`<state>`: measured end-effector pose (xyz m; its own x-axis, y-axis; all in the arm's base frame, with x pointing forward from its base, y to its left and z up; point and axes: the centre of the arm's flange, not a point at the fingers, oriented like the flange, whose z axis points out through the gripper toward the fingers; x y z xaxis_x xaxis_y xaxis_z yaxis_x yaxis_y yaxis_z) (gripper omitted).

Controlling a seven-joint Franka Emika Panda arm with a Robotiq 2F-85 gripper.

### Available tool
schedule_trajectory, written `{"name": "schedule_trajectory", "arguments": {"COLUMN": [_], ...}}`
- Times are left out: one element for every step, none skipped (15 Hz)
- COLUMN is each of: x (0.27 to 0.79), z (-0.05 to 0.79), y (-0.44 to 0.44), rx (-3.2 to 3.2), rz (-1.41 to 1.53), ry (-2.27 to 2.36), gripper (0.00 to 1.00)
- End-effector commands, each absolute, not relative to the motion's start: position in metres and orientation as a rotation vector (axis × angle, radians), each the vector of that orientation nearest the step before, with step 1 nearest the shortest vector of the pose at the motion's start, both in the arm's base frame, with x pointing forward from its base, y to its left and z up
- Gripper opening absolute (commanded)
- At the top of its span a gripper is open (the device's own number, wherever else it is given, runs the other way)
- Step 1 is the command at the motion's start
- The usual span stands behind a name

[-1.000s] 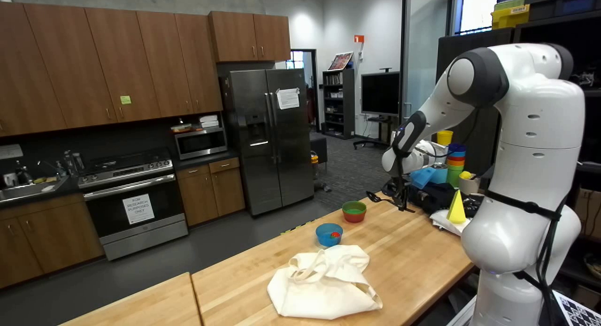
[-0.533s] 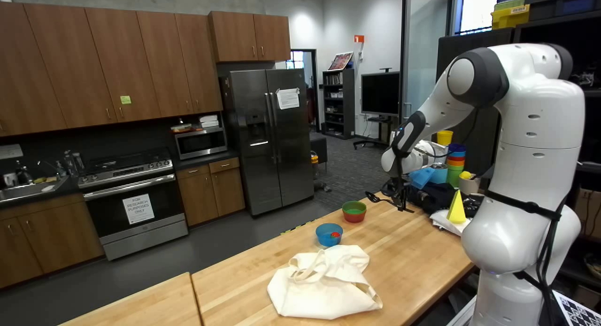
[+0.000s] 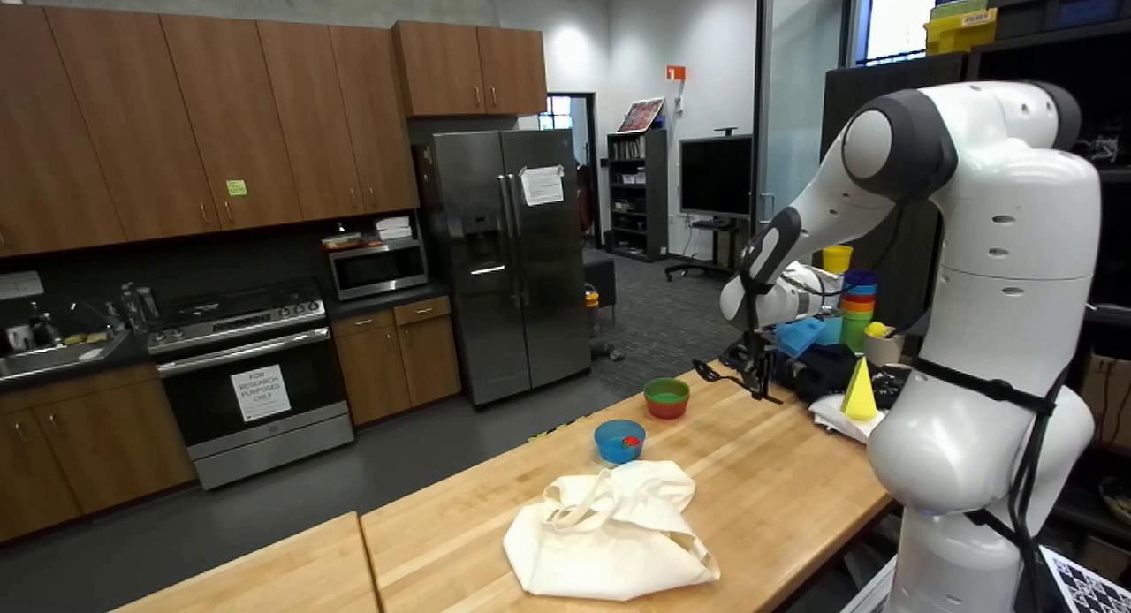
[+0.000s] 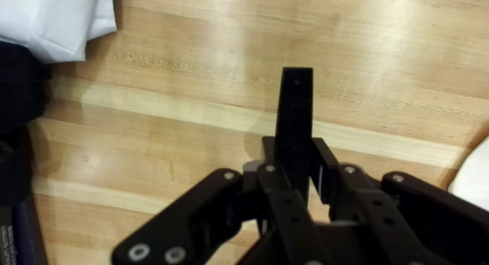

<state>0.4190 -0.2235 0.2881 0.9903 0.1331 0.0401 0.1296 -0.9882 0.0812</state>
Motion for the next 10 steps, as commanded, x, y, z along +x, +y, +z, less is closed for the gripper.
{"name": "schedule_trajectory", "arguments": {"x": [0.395, 0.39, 0.383, 0.377, 0.37, 0.365, 0.361, 0.357, 0.354, 0.351], "z": [0.287, 0.285, 0.283, 0.281, 0.279, 0.277, 0.275, 0.274, 0.273, 0.272], "y": [-0.243, -0.248, -0.256, -0.261, -0.266, -0.27, -0.274, -0.278, -0.282, -0.284], "rx": [3.071, 3.077, 3.082, 3.085, 3.087, 3.087, 3.088, 3.087, 3.087, 3.088], "rz": [0.076, 0.072, 0.067, 0.062, 0.056, 0.052, 0.049, 0.05, 0.051, 0.055], "ry": [0.13, 0.118, 0.104, 0.092, 0.088, 0.082, 0.084, 0.085, 0.085, 0.084], "gripper": [0.06, 0.06, 0.06, 0.06, 0.06, 0.06, 0.06, 0.06, 0.06, 0.06]}}
